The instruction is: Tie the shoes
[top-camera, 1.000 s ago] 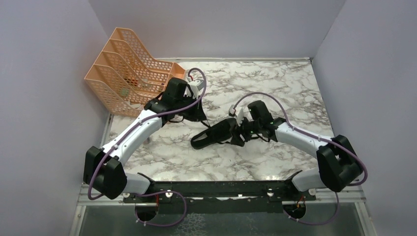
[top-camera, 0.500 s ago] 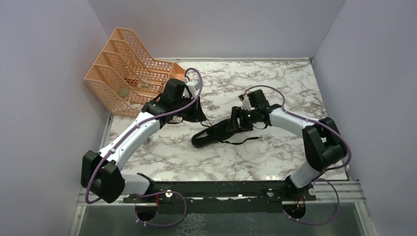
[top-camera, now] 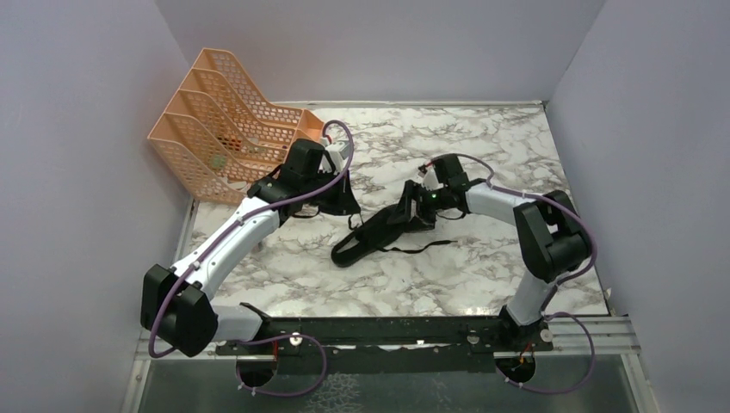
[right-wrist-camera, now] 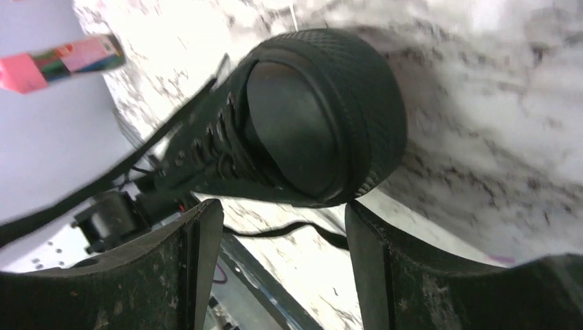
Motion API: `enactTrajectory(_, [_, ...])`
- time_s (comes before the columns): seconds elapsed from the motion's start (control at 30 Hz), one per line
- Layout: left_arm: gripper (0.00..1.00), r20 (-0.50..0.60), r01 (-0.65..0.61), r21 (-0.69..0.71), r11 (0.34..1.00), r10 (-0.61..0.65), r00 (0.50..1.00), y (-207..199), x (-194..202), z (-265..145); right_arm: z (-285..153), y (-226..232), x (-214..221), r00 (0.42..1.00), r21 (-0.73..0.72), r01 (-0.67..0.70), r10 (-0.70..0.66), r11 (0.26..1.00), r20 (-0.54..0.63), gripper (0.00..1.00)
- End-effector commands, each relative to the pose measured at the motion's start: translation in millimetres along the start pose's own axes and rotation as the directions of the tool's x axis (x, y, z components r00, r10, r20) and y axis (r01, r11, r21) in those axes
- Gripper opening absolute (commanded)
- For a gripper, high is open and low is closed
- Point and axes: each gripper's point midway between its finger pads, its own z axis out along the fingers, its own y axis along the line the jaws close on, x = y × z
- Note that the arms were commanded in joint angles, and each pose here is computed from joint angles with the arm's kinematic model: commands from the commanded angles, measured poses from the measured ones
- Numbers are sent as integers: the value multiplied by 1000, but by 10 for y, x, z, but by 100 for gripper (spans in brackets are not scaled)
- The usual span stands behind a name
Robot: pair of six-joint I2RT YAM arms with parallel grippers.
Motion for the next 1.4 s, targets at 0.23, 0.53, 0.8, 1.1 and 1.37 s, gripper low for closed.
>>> enactTrajectory(0.23, [4, 27, -3, 11, 1000, 2, 1000, -73, 5, -113, 293, 581, -751, 992, -148, 128, -127, 981, 11, 69])
enactTrajectory(0.53, [4, 21, -12, 9, 1000, 12, 1000, -67, -11, -98, -557, -19, -488, 713, 176, 691, -701, 701, -1, 68])
enactTrajectory(0.8, [4, 5, -27, 22, 999, 27, 1000, -56, 92, -113, -365, 69, 213, 328, 41, 944, -945, 327, 1, 62])
enactTrajectory(1.1, [4, 17, -35, 23, 999, 35, 999, -50, 77, -100, -99, 51, 355, 231, -31, 973, -973, 230, 14, 57])
enactTrajectory(1.37, [4, 39, -38, 19, 999, 38, 999, -60, 39, -127, -22, -141, 341, 228, 24, 974, -972, 227, -54, 55])
